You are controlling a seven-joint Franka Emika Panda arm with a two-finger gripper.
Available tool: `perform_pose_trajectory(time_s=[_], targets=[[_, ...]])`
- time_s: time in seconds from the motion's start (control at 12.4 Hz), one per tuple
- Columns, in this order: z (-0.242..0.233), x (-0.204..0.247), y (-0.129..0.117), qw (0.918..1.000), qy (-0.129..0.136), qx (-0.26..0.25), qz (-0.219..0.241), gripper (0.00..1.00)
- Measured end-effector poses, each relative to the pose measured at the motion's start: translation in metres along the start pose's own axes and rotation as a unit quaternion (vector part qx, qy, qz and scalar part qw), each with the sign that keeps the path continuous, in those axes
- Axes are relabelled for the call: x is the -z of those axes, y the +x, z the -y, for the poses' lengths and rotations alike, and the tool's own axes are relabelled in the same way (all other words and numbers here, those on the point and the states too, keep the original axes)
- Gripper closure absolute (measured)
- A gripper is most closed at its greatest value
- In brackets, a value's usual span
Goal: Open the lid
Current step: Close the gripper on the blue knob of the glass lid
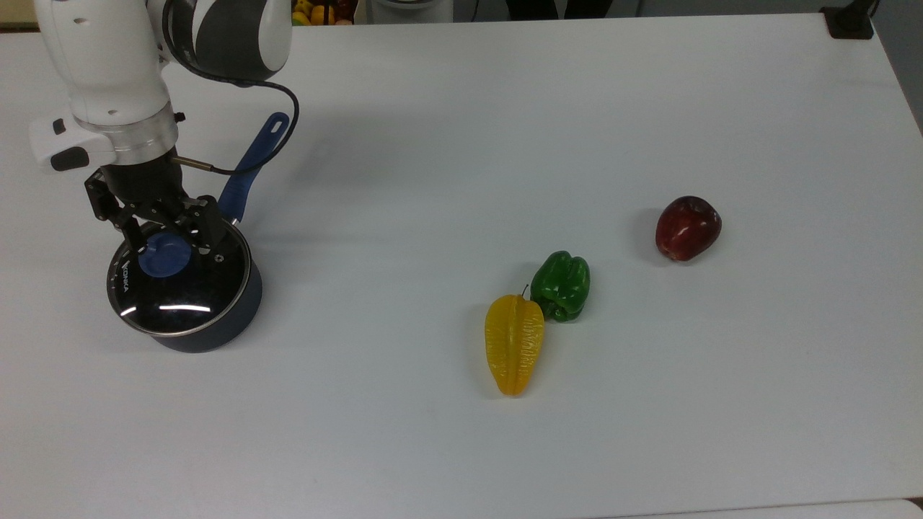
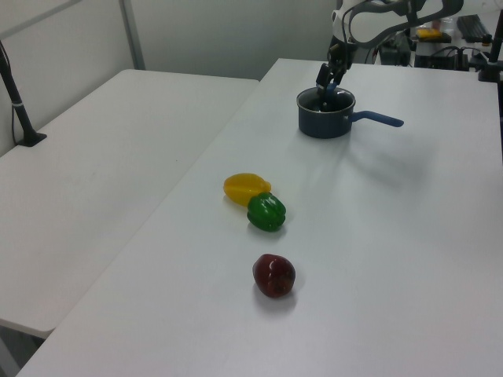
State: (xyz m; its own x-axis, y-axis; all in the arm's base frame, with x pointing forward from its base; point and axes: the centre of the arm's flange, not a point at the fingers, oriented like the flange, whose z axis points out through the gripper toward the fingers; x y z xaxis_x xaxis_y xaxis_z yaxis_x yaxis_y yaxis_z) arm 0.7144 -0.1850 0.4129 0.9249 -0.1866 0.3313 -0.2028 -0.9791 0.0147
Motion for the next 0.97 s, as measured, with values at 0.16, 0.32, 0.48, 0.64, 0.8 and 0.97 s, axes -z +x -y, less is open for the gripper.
perform_pose_trajectory(time_s=[0.16, 0.32, 0.48, 0.64, 0.8, 0.97], targets=[[0.0009, 0.0037, 0.0037, 0.9999, 0.0, 0.001, -0.014, 0.07], [0.0012, 0.0041, 0.0041, 0.9998, 0.0, 0.012, -0.015, 0.07], [0.0021, 0.004, 0.0041, 0.9998, 0.0, 0.016, -0.015, 0.09], [0.0029, 0.0039, 0.0041, 0.9997, 0.001, 0.02, -0.015, 0.11], [0.0033, 0.0039, 0.0041, 0.9997, 0.001, 0.021, -0.015, 0.21], [0.0032, 0.0042, 0.0043, 0.9997, 0.001, 0.021, -0.015, 0.32]])
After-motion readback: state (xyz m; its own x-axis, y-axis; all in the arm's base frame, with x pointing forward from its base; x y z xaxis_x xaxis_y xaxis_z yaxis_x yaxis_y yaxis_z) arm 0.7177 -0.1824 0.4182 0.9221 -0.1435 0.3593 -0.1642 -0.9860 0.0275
